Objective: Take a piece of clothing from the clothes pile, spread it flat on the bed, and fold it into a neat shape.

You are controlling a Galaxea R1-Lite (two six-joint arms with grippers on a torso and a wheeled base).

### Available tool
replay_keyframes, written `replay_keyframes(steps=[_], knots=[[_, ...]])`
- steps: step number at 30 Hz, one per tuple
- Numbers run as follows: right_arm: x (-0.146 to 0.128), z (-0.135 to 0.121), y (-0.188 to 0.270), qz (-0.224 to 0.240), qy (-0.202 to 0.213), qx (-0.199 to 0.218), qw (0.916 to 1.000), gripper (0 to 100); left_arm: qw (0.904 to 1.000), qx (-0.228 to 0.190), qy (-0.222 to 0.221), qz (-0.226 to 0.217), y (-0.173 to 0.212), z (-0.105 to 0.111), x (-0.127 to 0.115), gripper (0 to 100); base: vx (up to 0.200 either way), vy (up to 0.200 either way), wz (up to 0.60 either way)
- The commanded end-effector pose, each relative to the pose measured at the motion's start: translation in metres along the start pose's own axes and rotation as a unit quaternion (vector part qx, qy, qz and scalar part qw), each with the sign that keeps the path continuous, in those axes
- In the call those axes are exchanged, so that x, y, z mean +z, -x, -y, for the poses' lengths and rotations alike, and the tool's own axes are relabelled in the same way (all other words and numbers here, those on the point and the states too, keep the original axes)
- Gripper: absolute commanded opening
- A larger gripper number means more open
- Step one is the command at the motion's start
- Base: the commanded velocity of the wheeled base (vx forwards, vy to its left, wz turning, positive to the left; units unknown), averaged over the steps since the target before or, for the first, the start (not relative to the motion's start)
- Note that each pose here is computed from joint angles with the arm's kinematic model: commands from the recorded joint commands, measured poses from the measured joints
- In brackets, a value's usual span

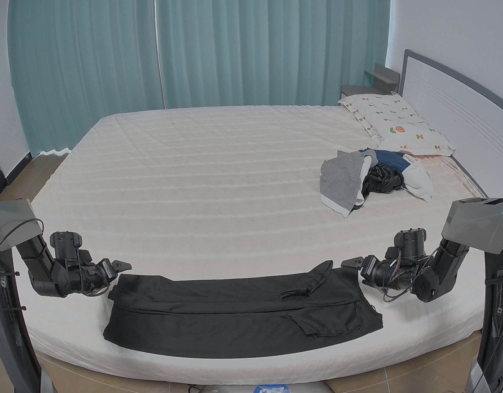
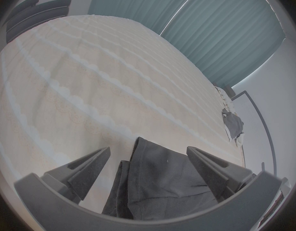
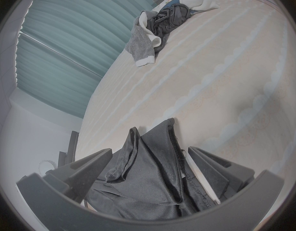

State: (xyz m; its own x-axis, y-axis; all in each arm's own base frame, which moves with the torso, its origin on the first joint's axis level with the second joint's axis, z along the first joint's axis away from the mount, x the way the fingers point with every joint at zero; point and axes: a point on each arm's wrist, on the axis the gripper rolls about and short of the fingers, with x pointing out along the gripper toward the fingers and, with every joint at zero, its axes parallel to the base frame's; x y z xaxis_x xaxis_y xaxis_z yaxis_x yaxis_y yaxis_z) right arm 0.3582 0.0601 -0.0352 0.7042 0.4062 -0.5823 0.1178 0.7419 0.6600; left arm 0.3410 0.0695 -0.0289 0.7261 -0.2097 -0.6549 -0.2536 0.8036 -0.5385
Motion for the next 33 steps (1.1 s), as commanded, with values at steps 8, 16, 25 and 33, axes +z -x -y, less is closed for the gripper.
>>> replay_keyframes(steps=[8,16,25,33], knots=[[-0.003,0.001,-0.003,-0.005,0.001,-0.002,1.0000,100,0.9999,0.001,-0.005,-0.013,-0.011,0.005,-0.007,0,0.000,0.000,0.00],[-0.002,0.000,-0.004,-0.003,0.002,0.000,1.0000,100,0.9998,0.021,0.001,-0.001,-0.013,-0.004,-0.004,0,0.000,0.000,0.00],[0.001,0.000,-0.009,0.001,0.003,0.004,1.0000,100,0.9994,0.029,0.013,0.013,-0.011,-0.014,0.005,0,0.000,0.000,0.00],[0.003,-0.001,-0.011,0.004,0.003,0.006,1.0000,0,0.9994,0.029,0.013,0.013,-0.011,-0.015,0.005,0,0.000,0.000,0.00]])
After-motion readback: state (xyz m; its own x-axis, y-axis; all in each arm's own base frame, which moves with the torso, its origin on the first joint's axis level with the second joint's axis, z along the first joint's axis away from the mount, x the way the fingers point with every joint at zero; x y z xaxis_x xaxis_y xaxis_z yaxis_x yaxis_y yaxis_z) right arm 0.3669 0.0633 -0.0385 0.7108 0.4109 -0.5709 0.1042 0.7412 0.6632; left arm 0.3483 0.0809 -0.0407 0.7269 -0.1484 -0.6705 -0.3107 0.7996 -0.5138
